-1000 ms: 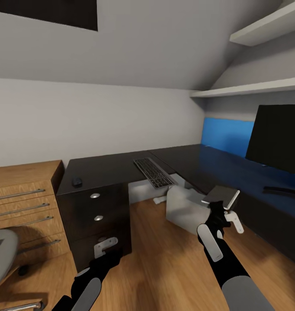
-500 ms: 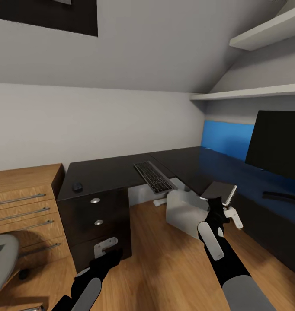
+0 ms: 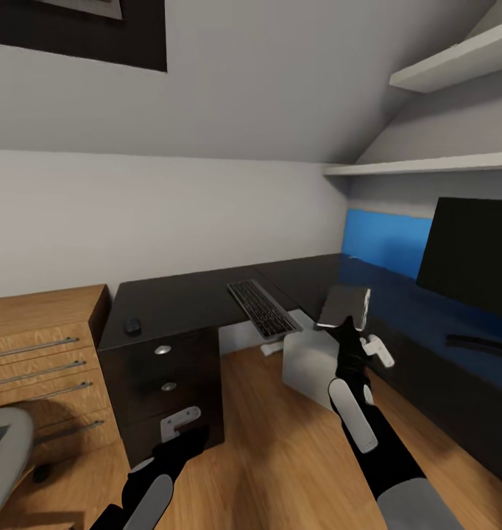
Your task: In the bedroom, organize the workspace by keeping the computer under the desk, ensuring the monitor is on the desk, placing the keyboard on the desk next to the monitor, placing the mouse on the desk next to the keyboard, moving the folder from the swivel chair onto the desk next to the mouse, stacking the notebook on top of the folder with the pen on top of the notebook, and positioning the swivel chair next to the desk.
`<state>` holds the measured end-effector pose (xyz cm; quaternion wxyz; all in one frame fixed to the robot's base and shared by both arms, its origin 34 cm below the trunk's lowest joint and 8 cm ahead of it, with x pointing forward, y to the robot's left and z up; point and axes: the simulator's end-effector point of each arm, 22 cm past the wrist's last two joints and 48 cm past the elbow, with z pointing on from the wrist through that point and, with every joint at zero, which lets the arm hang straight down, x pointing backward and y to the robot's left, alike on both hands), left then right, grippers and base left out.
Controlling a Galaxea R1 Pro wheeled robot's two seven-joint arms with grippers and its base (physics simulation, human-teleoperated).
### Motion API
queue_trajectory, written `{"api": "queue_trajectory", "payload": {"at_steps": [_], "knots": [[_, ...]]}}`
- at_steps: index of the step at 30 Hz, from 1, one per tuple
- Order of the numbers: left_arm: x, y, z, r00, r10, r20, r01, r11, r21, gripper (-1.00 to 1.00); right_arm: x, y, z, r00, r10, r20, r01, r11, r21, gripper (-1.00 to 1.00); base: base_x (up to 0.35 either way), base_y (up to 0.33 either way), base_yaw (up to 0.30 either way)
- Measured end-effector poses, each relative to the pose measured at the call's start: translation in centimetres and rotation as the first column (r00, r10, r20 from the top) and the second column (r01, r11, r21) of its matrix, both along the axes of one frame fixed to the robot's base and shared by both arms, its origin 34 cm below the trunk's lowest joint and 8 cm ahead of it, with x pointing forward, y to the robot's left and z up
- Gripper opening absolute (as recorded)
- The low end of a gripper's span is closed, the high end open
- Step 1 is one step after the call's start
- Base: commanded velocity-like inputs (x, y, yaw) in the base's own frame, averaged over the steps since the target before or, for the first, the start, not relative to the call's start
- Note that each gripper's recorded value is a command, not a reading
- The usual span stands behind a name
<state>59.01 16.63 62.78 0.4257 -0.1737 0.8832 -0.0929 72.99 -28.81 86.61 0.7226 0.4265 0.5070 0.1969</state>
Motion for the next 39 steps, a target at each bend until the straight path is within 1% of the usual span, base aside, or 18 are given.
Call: {"api": "queue_trajectory", "payload": {"at_steps": [2, 7, 14, 18, 24, 27, 30, 33, 39], "knots": [[0.0, 0.1, 0.1, 1.000, 0.000, -0.008, 0.000, 1.000, 0.004, 1.00, 0.3, 0.8, 0.3, 0.999, 0.031, -0.017, -0.031, 0.999, -0.009, -1.00, 0.000, 0.000, 0.000], [0.0, 0.1, 0.6, 1.000, -0.001, -0.018, 0.001, 1.000, 0.009, 1.00, 0.8, 2.1, 1.0, 0.996, 0.078, -0.044, -0.079, 0.996, -0.029, -1.00, 0.000, 0.000, 0.000], [0.2, 0.0, 2.0, 1.000, -0.002, -0.019, 0.002, 1.000, 0.009, 1.00, 0.8, 2.5, 2.6, 0.995, 0.089, -0.040, -0.090, 0.995, -0.032, -1.00, 0.000, 0.000, 0.000], [0.3, 0.0, 2.8, 1.000, -0.002, -0.019, 0.002, 1.000, 0.009, 1.00, 0.0, 2.9, 3.3, 0.995, 0.098, -0.029, -0.099, 0.995, -0.028, -1.00, 0.000, 0.000, 0.000], [0.6, 0.2, 4.1, 1.000, 0.000, -0.017, 0.000, 1.000, 0.011, 1.00, -0.4, 3.2, 4.6, 0.995, 0.101, -0.025, -0.103, 0.994, -0.046, -1.00, 0.000, 0.000, 0.000], [0.7, 0.3, 4.7, 1.000, 0.003, -0.015, -0.002, 1.000, 0.012, 1.00, -1.1, 3.5, 5.8, 0.993, 0.117, 0.004, -0.117, 0.992, -0.052, -1.00, 0.000, 0.000, 0.021], [0.7, 0.3, 4.7, 1.000, 0.003, -0.015, -0.003, 1.000, 0.012, 1.00, -1.5, 4.7, 6.0, 0.989, 0.148, 0.020, -0.146, 0.987, -0.067, -1.00, 0.000, 0.000, 0.170], [0.7, 0.3, 4.7, 1.000, 0.003, -0.015, -0.003, 1.000, 0.013, 1.00, -1.6, 5.4, 6.1, 0.987, 0.161, 0.021, -0.159, 0.984, -0.075, -1.00, 0.000, 0.000, 0.238], [0.7, 0.4, 4.7, 1.000, 0.004, -0.015, -0.004, 1.000, 0.012, 1.00, -1.6, 5.7, 6.1, 0.986, 0.167, 0.022, -0.165, 0.983, -0.079, -1.00, 0.000, 0.000, 0.266]]}}
